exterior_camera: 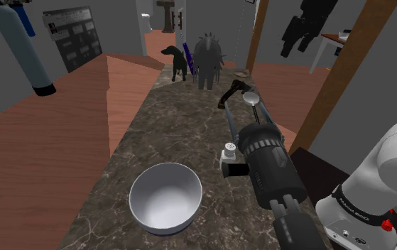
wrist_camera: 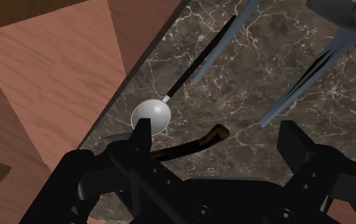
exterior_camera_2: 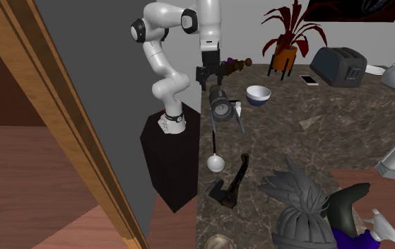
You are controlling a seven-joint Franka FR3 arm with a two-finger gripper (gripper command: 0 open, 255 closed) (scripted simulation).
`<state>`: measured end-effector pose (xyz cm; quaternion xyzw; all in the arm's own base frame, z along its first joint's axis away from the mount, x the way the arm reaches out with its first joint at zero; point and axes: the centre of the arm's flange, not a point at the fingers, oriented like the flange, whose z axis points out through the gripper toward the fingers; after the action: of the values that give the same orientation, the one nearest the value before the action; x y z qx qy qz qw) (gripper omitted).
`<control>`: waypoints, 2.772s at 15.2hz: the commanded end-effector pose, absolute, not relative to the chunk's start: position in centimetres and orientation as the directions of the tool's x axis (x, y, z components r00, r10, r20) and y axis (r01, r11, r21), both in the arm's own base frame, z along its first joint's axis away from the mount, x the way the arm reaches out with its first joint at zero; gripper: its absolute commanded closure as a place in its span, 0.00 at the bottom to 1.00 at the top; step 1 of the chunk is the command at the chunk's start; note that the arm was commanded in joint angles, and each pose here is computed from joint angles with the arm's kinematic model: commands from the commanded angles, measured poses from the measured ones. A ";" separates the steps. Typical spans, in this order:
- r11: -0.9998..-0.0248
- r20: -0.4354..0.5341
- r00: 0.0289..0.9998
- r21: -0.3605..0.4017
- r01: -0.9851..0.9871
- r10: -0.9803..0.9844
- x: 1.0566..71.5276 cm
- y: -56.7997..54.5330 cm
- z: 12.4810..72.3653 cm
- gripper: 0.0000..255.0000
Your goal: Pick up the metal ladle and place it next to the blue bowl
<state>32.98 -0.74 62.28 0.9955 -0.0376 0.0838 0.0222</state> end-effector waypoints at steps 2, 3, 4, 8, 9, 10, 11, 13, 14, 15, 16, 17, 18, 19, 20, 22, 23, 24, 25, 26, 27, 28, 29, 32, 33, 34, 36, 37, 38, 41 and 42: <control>-0.993 0.155 0.982 0.036 -0.112 -0.105 33.9 -0.8 61.2 0.00; -0.989 0.141 0.980 0.035 -0.145 -0.139 34.8 -0.9 60.1 0.00; -0.983 0.127 0.977 0.034 -0.178 -0.172 35.7 -1.0 59.0 0.00; -0.951 0.071 0.950 0.035 -0.307 -0.304 39.0 -1.7 54.4 0.00; -0.940 0.057 0.940 0.037 -0.339 -0.337 39.7 -1.9 53.2 0.00; -0.928 0.043 0.929 0.039 -0.370 -0.369 40.5 -2.2 52.0 0.00; -0.915 0.030 0.916 0.041 -0.401 -0.400 41.2 -2.5 50.8 0.00; -0.886 0.002 0.887 0.048 -0.461 -0.461 42.6 -3.1 48.4 0.00; -0.870 -0.011 0.871 0.052 -0.490 -0.491 43.2 -3.4 47.1 0.00; -0.853 -0.025 0.854 0.056 -0.518 -0.520 43.8 -3.8 45.9 0.00; -0.835 -0.038 0.835 0.060 -0.546 -0.549 44.4 -4.1 44.7 0.00; -0.817 -0.051 0.815 0.066 -0.573 -0.577 44.9 -4.5 43.4 0.00; -0.797 -0.064 0.795 0.071 -0.600 -0.604 45.4 -4.9 42.1 0.00; -0.776 -0.077 0.773 0.077 -0.626 -0.630 45.9 -5.3 40.9 0.00; -0.755 -0.089 0.750 0.084 -0.650 -0.656 46.4 -5.8 39.6 0.00; -0.715 -0.110 0.706 0.096 -0.693 -0.699 47.1 -6.6 37.3 0.00; -0.715 -0.110 0.706 0.096 -0.693 -0.699 47.0 -6.5 36.7 0.00; -0.715 -0.110 0.706 0.096 -0.693 -0.699 47.0 -6.5 36.2 0.00; -0.715 -0.110 0.706 0.096 -0.693 -0.699 46.9 -6.5 35.7 0.00; -0.715 -0.110 0.706 0.096 -0.693 -0.699 46.8 -6.5 35.2 0.00; -0.715 -0.110 0.706 0.096 -0.693 -0.699 46.7 -6.5 34.7 0.00; -0.715 -0.110 0.706 0.096 -0.693 -0.699 46.7 -6.5 34.1 0.00; -0.715 -0.110 0.706 0.096 -0.693 -0.699 46.6 -6.5 33.6 0.00; -0.715 -0.110 0.706 0.096 -0.693 -0.699 46.5 -6.5 33.3 0.00; -0.715 -0.110 0.706 0.096 -0.693 -0.699 46.5 -6.5 33.3 0.00; -0.715 -0.110 0.706 0.096 -0.693 -0.699 46.5 -6.5 33.3 0.00; -0.715 -0.110 0.706 0.096 -0.693 -0.699 46.5 -6.5 33.3 0.00; -0.715 -0.111 0.706 0.096 -0.693 -0.699 46.5 -6.5 33.3 0.00; -0.715 -0.111 0.706 0.096 -0.693 -0.699 46.5 -6.5 33.3 1.00; -0.715 -0.110 0.706 0.096 -0.693 -0.699 46.6 -6.5 33.3 1.00; -0.715 -0.110 0.706 0.096 -0.693 -0.699 46.6 -6.5 33.3 1.00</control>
<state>46.60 -6.47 33.41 0.9237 -0.3764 -0.0681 0.0231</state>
